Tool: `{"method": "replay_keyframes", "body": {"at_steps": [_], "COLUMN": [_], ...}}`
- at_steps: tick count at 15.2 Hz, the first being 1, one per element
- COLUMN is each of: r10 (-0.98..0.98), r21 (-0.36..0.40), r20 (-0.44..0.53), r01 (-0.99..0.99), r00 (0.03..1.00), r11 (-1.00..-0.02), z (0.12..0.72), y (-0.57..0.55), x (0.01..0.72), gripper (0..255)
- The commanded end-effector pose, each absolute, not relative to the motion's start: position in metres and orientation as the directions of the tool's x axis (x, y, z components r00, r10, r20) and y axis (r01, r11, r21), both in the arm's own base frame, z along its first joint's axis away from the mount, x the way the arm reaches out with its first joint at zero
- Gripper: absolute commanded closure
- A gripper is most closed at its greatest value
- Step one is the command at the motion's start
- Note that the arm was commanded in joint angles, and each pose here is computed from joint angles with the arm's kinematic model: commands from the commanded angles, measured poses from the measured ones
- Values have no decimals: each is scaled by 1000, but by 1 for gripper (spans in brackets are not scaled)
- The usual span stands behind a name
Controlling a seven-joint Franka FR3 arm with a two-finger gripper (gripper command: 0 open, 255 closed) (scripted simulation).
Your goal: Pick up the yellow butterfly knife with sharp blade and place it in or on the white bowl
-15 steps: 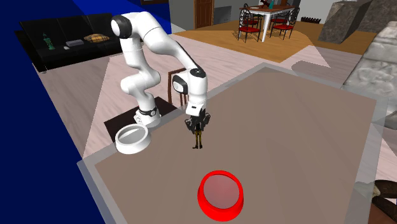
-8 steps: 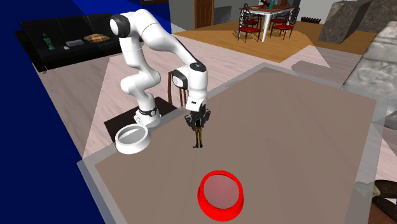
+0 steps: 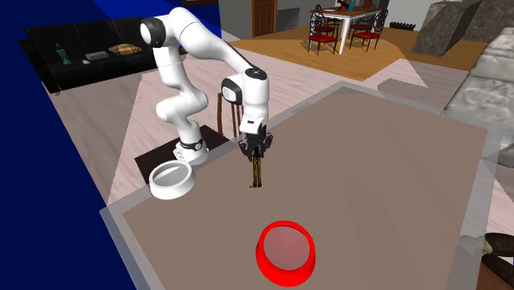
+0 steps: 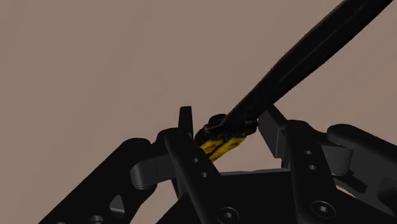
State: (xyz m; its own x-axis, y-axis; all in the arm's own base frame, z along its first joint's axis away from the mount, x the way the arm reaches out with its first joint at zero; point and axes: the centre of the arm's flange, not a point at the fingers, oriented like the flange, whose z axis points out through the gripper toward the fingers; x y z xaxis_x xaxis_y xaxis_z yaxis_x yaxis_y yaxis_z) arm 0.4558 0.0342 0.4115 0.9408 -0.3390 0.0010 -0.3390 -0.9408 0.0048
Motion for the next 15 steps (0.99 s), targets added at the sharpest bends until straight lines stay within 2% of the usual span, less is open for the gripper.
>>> {"method": "replay_keyframes", "body": {"at_steps": [1, 10, 15], "r10": [-339, -339, -339], "r21": [5, 5, 5], "r20": [1, 1, 1], "r01": [-339, -339, -339], "r00": [941, 941, 941], "r11": [-941, -941, -941], "z": [422, 465, 467], "y": [34, 34, -20], "x": [457, 457, 418], "gripper": [255, 255, 255]}}
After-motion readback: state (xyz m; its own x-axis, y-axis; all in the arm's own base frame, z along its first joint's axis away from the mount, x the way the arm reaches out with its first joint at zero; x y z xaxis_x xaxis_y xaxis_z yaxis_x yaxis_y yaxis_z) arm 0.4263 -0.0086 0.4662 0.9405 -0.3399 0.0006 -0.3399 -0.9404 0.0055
